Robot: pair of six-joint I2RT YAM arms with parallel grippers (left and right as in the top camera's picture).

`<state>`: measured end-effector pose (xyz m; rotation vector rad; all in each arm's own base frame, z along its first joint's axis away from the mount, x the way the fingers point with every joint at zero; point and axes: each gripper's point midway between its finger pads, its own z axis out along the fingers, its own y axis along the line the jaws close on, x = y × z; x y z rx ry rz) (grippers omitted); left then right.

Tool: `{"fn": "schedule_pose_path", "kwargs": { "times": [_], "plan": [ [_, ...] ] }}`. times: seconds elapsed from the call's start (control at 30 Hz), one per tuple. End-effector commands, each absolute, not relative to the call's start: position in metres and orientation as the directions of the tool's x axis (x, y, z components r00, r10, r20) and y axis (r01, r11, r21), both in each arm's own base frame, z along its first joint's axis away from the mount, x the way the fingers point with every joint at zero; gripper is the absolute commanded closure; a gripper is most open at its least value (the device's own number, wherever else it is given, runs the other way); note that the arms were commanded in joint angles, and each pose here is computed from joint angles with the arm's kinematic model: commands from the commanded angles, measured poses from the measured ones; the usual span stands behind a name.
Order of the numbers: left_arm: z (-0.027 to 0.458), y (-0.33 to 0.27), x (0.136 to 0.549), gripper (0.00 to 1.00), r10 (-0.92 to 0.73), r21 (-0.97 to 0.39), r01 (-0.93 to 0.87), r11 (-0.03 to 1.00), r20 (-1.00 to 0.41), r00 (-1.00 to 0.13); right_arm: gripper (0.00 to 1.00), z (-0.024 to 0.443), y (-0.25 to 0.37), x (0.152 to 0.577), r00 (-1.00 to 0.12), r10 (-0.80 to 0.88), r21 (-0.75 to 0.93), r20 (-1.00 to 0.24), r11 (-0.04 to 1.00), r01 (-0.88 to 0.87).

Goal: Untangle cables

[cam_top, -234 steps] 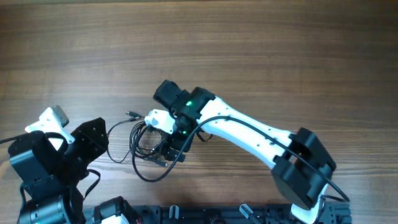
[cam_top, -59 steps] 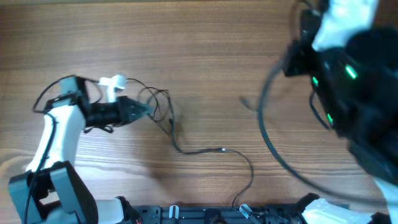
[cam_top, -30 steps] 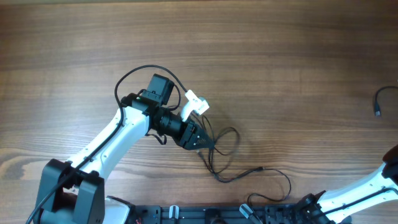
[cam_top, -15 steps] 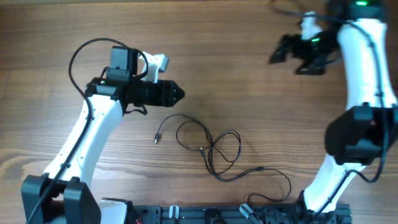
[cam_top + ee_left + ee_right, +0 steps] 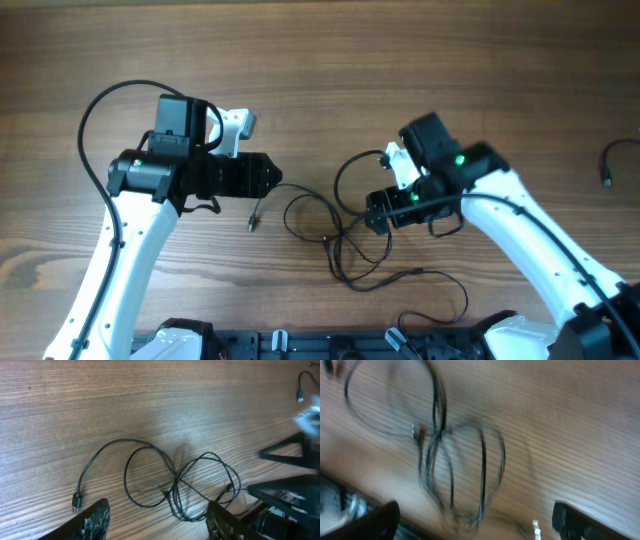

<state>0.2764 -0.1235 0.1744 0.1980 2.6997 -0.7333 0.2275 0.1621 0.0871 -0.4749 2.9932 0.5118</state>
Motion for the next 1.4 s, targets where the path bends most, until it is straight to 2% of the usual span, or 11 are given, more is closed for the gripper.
{"fn": "schedule_pose_path", "kwargs": {
  "times": [0.0, 0.07, 0.13, 0.17, 0.37, 0.5, 0.7, 0.87, 1.07, 1.13, 1.37],
  "plan": [
    [0.180, -0.121, 0.275, 0.37, 0.050, -0.457, 0.227, 0.860, -0.368, -0.929, 0.01, 0.052, 0.171, 0.215, -0.975, -0.200, 0.399, -0.099, 0.889, -0.223],
    [0.179, -0.121, 0.274, 0.37, 0.050, -0.458, 0.225, 0.860, -0.363, -0.930, 0.16, 0.041, 0.173, 0.216, -0.982, -0.152, 0.420, -0.113, 0.888, -0.186],
    [0.179, -0.121, 0.273, 0.37, 0.051, -0.458, 0.225, 0.860, -0.362, -0.931, 0.90, 0.038, 0.177, 0.225, -0.987, -0.092, 0.440, -0.133, 0.887, -0.142],
    [0.179, -0.121, 0.273, 0.37, 0.051, -0.461, 0.226, 0.858, -0.361, -0.931, 0.96, 0.039, 0.180, 0.229, -0.987, -0.072, 0.451, -0.144, 0.883, -0.130],
    [0.178, -0.121, 0.268, 0.36, 0.052, -0.466, 0.216, 0.858, -0.339, -0.939, 0.96, 0.076, 0.202, 0.276, -0.932, -0.093, 0.479, -0.350, 0.837, -0.263],
    [0.193, -0.153, 0.260, 0.36, 0.095, -0.579, 0.300, 0.758, -0.356, -0.930, 0.96, 0.229, 0.227, 0.358, -0.706, -0.107, 0.360, -0.700, 0.801, -0.478],
    [0.206, -0.199, 0.257, 0.33, 0.217, -0.555, 0.482, 0.678, -0.476, -0.853, 0.92, 0.367, 0.233, 0.374, -0.499, -0.044, 0.291, -0.866, 0.766, -0.573],
    [0.210, -0.204, 0.260, 0.33, 0.221, -0.546, 0.505, 0.669, -0.502, -0.836, 0.00, 0.250, 0.175, 0.356, -0.776, -0.246, 0.097, -0.581, 0.926, -0.366],
    [0.209, -0.203, 0.261, 0.32, 0.220, -0.541, 0.503, 0.674, -0.502, -0.836, 0.04, 0.121, 0.163, 0.349, -0.908, -0.349, 0.015, -0.234, 0.932, -0.362],
    [0.208, -0.202, 0.260, 0.32, 0.221, -0.542, 0.501, 0.675, -0.499, -0.838, 0.32, 0.083, 0.168, 0.360, -0.910, -0.372, 0.010, -0.185, 0.925, -0.380],
    [0.206, -0.199, 0.262, 0.32, 0.220, -0.525, 0.493, 0.694, -0.498, -0.839, 0.33, 0.055, 0.214, 0.380, -0.899, -0.359, 0.198, -0.251, 0.890, -0.411]
  ]
}}
